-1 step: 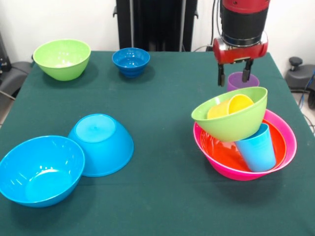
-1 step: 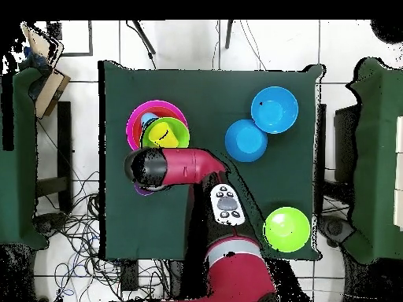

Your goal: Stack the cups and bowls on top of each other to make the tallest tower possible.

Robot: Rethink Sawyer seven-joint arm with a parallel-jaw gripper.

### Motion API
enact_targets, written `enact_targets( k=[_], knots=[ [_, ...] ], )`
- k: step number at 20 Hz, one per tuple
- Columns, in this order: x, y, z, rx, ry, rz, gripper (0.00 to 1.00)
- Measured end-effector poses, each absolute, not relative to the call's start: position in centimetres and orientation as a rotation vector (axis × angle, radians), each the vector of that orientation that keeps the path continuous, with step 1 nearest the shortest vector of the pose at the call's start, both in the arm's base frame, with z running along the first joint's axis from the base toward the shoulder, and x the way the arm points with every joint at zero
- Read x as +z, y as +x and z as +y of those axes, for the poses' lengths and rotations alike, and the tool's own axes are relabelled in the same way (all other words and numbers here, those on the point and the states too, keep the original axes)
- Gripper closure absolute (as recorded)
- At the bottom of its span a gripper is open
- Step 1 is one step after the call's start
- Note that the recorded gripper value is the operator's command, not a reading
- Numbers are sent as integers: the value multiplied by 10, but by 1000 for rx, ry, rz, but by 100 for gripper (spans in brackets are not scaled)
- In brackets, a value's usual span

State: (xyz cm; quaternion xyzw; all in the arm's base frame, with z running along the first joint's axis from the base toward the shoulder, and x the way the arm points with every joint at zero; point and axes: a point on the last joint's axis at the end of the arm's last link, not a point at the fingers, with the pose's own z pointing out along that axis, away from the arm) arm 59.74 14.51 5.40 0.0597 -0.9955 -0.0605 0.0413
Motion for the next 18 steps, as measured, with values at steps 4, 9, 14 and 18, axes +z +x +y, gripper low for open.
enact_targets(
  k=[4, 9, 14, 18],
  knots=[
    [46, 592, 146, -186, 181, -3031, 0],
    [34, 585, 143, -182, 170, -3007, 0],
    [20, 576, 138, -175, 157, -2977, 0],
    [13, 571, 135, -170, 148, -2962, 0]
  ],
)
